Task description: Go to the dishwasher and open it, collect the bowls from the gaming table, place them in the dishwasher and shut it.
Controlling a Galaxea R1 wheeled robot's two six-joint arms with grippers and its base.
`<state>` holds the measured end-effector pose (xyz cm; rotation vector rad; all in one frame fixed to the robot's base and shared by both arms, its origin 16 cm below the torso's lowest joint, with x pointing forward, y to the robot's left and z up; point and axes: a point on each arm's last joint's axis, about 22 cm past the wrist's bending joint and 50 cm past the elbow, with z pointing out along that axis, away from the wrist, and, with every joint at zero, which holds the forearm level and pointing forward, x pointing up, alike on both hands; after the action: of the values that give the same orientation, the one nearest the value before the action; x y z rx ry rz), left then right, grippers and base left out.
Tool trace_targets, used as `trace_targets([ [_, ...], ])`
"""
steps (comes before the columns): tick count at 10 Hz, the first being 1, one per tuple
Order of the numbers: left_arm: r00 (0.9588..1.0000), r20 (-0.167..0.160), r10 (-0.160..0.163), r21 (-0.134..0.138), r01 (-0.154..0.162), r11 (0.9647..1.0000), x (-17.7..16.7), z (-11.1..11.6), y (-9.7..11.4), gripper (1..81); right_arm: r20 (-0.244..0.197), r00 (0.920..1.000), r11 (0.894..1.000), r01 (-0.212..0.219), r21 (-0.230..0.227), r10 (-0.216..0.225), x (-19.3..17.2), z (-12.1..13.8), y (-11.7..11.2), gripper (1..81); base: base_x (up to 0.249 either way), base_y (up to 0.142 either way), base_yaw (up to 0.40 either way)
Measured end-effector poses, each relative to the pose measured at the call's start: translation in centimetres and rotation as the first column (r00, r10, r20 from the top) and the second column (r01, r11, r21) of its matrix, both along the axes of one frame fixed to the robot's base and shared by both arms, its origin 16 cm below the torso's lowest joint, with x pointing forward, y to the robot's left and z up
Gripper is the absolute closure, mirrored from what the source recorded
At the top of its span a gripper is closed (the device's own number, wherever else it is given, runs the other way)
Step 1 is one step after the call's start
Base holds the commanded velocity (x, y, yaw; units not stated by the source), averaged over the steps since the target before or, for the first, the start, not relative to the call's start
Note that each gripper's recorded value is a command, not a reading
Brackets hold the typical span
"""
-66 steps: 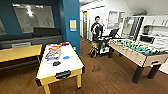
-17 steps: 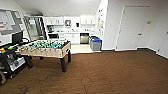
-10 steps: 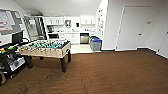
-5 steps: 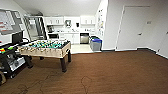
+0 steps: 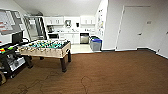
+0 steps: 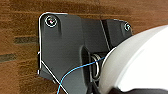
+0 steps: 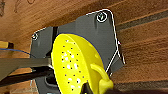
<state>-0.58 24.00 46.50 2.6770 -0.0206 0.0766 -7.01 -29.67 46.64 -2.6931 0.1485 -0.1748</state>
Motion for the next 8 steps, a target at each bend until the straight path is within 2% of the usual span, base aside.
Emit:
trace_targets([
  [4,0.9999,-0.014,-0.003,0.005,0.003,1.0,-1.4,0.0,0.3,81.1,-0.011,0.9999,1.0,0.0,0.004,0.0,-0.9,0.0,0.5,81.1,0.099,0.0,0.0],
  [7,0.9998,0.021,0.004,-0.002,-0.004,1.0,0.7,0.1,0.0,81.1,0.013,0.9999,1.0,0.0,0.006,0.0,1.0,-0.1,0.6,81.1,0.14,0.0,0.0],
  [8,0.9999,0.013,0.003,-0.002,-0.003,1.0,0.2,0.0,0.0,81.1,0.001,1.0,1.0,-0.001,0.004,0.001,0.0,-0.2,0.7,81.1,0.143,0.0,0.0],
])
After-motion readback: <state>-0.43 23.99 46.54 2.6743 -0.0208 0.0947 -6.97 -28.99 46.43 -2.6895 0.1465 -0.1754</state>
